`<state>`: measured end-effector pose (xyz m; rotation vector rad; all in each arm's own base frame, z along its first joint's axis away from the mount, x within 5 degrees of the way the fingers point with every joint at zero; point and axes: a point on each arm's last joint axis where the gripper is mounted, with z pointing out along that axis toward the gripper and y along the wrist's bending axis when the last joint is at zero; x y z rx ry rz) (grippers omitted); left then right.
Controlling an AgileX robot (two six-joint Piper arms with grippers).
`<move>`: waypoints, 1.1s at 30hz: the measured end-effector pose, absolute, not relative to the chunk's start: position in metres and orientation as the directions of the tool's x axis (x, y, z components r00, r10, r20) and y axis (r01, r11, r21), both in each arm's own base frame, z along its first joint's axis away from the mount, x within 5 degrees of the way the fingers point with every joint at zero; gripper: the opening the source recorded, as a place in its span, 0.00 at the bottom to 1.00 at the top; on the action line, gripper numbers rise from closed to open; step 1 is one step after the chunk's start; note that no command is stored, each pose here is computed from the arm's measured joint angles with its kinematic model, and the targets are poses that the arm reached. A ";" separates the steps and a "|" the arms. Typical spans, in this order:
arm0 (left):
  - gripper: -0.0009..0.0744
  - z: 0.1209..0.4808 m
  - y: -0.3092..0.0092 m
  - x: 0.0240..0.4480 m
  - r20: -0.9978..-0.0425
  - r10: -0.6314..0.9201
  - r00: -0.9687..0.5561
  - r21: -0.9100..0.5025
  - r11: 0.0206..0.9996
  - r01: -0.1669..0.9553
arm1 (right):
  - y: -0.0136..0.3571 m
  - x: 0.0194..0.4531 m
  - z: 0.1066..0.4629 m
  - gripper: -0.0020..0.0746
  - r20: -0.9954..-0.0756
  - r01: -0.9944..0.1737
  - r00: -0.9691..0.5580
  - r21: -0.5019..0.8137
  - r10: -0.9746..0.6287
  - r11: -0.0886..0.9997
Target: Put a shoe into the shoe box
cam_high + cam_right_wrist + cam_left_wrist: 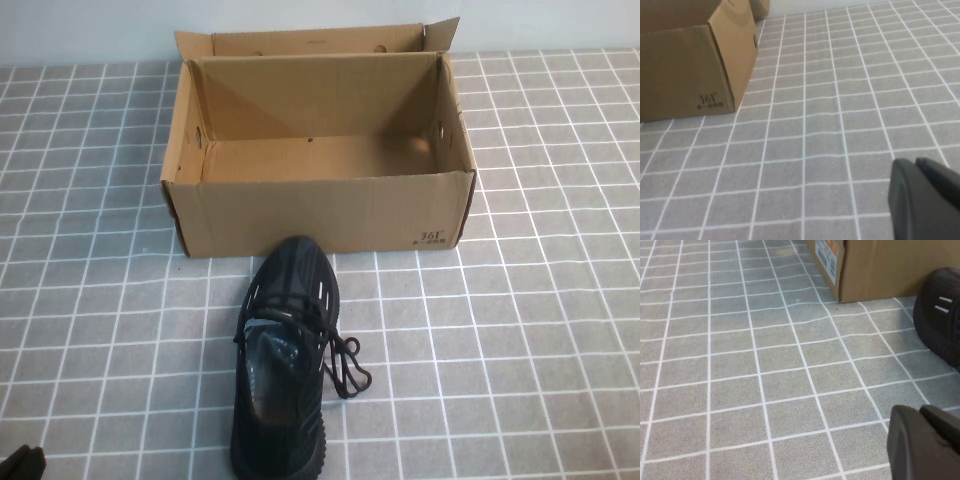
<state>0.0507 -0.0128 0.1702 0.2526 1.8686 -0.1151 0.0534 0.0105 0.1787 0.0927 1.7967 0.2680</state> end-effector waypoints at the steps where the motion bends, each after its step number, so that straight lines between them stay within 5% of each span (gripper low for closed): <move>1: 0.01 0.170 -0.013 0.051 -0.950 0.116 -0.289 0.048 0.972 0.232 | 0.010 0.054 0.180 0.01 -0.952 -0.079 -0.227 0.230 0.208 0.970; 6: 0.01 0.170 -0.013 0.051 -0.950 0.116 -0.289 0.048 0.972 0.232 | 0.009 0.055 0.190 0.01 -0.936 -0.079 -0.122 0.339 0.329 0.937; 13: 0.01 0.170 -0.013 0.051 -0.950 0.116 -0.289 0.048 0.972 0.232 | 0.006 0.056 0.202 0.01 -0.799 -0.085 -0.016 0.601 0.602 0.795; 19: 0.01 0.170 -0.013 0.051 -0.950 0.116 -0.289 0.048 0.972 0.232 | 0.017 0.053 0.210 0.01 -0.711 -0.130 -0.161 0.703 0.684 0.700; 27: 0.01 0.170 -0.013 0.051 -0.950 0.116 -0.289 0.048 0.972 0.232 | 0.044 0.067 0.277 0.01 -0.704 -0.195 -0.561 0.623 0.435 0.758; 33: 0.01 0.170 -0.013 0.051 -0.950 0.116 -0.289 0.048 0.972 0.232 | 0.052 0.118 0.298 0.01 -0.606 -0.233 -0.780 0.513 0.157 0.826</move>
